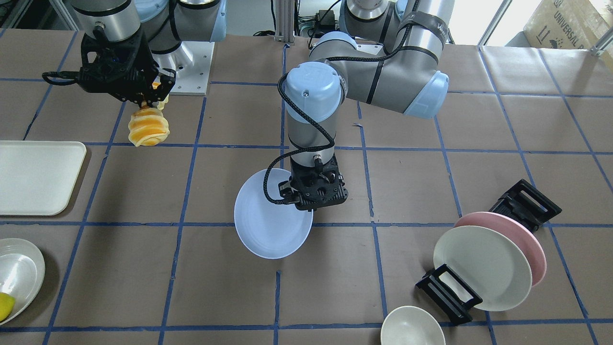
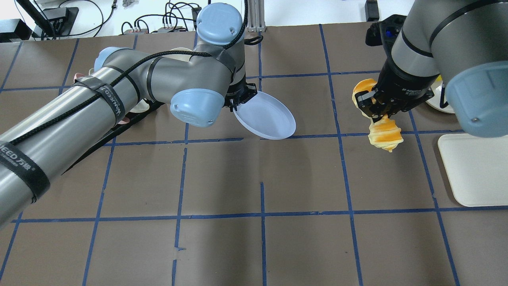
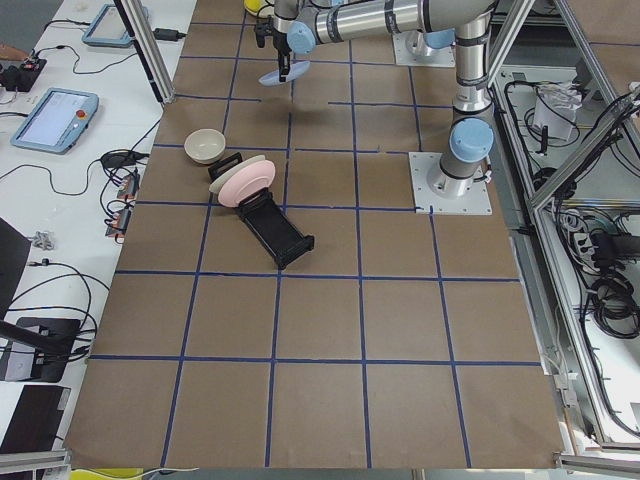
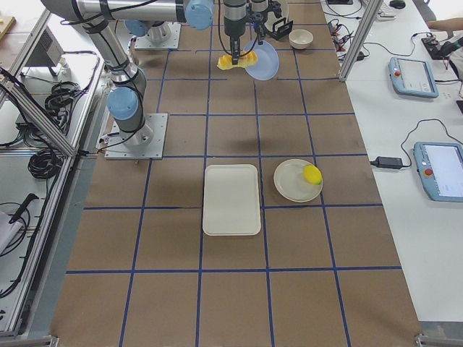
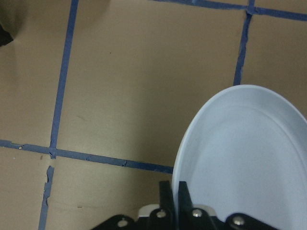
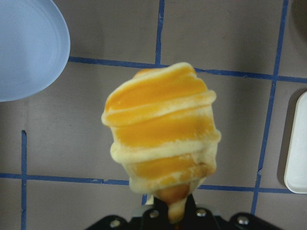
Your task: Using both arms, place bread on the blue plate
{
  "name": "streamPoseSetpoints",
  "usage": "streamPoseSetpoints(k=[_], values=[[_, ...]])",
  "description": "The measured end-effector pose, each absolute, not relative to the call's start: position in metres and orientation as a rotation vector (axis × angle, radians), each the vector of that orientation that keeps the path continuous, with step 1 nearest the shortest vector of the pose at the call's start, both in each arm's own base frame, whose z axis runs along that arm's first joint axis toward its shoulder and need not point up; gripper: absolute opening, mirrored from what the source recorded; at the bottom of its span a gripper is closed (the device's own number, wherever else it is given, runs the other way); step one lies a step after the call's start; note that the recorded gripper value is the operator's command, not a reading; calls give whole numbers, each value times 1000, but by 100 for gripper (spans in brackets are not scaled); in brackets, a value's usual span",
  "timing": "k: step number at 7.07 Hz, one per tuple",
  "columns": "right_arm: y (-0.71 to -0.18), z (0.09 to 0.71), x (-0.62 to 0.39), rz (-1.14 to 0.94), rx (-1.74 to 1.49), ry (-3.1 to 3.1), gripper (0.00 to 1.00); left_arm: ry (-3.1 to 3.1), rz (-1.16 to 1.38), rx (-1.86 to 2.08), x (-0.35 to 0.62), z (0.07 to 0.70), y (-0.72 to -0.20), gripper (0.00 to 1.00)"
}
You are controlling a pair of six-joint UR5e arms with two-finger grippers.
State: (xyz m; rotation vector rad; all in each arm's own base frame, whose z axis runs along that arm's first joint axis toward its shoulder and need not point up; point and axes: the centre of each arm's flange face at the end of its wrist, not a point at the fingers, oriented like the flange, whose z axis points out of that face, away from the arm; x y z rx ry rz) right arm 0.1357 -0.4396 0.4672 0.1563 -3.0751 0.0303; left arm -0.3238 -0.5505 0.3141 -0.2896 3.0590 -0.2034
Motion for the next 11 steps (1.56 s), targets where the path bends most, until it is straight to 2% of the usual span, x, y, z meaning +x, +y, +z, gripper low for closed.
streamPoseSetpoints(k=[1, 4, 6, 8, 11], values=[[-440, 466, 135, 29, 167, -3069, 7, 3041, -207, -307, -330, 306, -550, 99], [-439, 464, 134, 22, 171, -3067, 7, 3038, -216, -205, -329, 307, -551, 100], [-439, 459, 138, 15, 167, -3082, 7, 3034, -171, 205, -285, 317, -570, 100], [-460, 440, 165, 63, 252, -3114, 6, 3057, -82, 537, -195, 347, -594, 100], [-500, 360, 244, 66, 468, -3100, 7, 3220, 20, 336, -49, 392, -592, 100]])
